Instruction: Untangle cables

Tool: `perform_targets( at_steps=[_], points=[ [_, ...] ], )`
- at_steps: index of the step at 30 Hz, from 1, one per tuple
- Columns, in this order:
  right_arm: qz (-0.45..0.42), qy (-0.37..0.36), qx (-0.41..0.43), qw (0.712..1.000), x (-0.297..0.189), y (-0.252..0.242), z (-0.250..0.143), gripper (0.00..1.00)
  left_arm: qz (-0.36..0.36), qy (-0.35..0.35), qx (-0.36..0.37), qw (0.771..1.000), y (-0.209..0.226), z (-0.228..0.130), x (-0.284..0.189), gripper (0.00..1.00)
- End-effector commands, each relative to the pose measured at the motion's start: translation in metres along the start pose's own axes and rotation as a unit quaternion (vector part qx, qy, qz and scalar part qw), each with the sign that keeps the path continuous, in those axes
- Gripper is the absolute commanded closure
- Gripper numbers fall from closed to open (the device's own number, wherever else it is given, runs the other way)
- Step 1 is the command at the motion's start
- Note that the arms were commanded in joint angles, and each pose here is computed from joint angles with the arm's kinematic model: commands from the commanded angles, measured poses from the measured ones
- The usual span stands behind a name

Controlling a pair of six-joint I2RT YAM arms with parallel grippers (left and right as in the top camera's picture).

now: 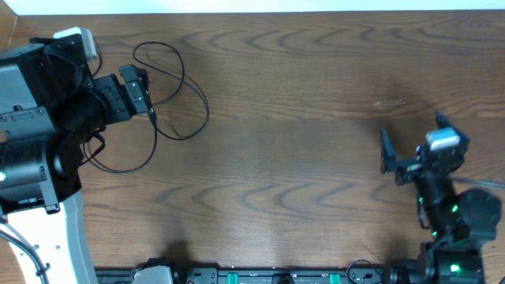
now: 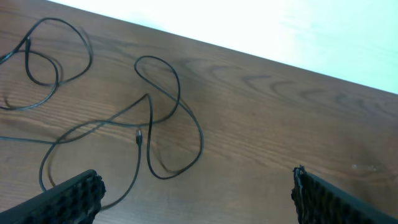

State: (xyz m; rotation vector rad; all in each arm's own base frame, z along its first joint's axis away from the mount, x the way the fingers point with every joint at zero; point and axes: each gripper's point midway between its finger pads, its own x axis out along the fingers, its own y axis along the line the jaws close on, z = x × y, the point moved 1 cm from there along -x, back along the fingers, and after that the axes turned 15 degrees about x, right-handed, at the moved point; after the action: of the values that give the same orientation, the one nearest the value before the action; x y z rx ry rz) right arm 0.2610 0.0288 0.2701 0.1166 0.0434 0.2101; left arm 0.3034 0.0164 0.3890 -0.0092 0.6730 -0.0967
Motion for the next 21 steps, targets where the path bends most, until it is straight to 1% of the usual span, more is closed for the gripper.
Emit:
perform_targets(
  at_steps=[1,5,12,21],
  points=[
    [0.012,-0.017,0.002,1.000,-0.009,0.004,-0.018,0.01,0.000,-0.003,-0.003,1.000,0.000,0.002,-0.001,0.02],
    [0.013,-0.029,-0.001,0.999,-0.017,0.004,-0.041,0.01,0.000,-0.003,-0.003,1.000,0.000,0.002,-0.001,0.02],
    [0.014,-0.028,-0.001,1.000,-0.021,0.002,-0.073,0.01,0.000,-0.003,-0.003,1.000,0.000,0.002,-0.001,0.02],
    [0.015,-0.015,0.003,1.000,-0.021,0.000,-0.095,0.01,0.000,-0.003,-0.003,1.000,0.000,0.002,-0.001,0.02]
  ],
)
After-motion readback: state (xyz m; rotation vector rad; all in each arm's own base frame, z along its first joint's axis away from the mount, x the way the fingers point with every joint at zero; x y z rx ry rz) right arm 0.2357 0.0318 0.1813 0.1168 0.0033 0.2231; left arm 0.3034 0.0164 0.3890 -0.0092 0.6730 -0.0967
